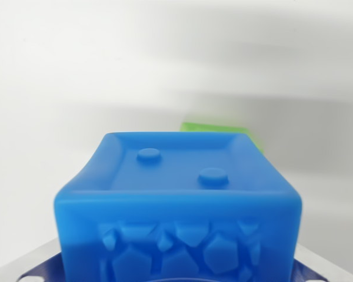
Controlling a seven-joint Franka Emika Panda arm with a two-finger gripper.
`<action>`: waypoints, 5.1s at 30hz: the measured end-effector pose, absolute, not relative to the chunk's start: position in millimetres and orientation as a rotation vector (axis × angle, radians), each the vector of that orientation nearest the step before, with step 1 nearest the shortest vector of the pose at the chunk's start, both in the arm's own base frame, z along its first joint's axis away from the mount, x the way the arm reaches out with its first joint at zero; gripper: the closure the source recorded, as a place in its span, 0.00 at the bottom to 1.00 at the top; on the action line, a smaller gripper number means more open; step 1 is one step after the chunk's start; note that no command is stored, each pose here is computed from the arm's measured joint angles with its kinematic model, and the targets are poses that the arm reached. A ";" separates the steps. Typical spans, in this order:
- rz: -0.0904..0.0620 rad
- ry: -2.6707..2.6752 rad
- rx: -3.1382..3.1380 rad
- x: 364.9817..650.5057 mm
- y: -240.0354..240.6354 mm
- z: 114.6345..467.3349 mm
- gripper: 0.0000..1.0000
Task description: Stack cube
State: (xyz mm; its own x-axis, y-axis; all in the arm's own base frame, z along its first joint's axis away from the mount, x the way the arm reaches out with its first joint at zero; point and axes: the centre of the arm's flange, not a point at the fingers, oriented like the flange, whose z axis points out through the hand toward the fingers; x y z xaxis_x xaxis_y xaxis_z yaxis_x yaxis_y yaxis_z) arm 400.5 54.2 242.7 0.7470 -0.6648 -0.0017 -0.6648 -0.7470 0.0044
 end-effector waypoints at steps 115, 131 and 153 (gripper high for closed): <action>0.002 -1.191 2.909 382.1 27.9 215.3 0.00; 0.002 -1.192 2.911 380.5 27.8 273.3 0.00; 0.002 -1.194 2.914 380.4 27.1 368.9 0.00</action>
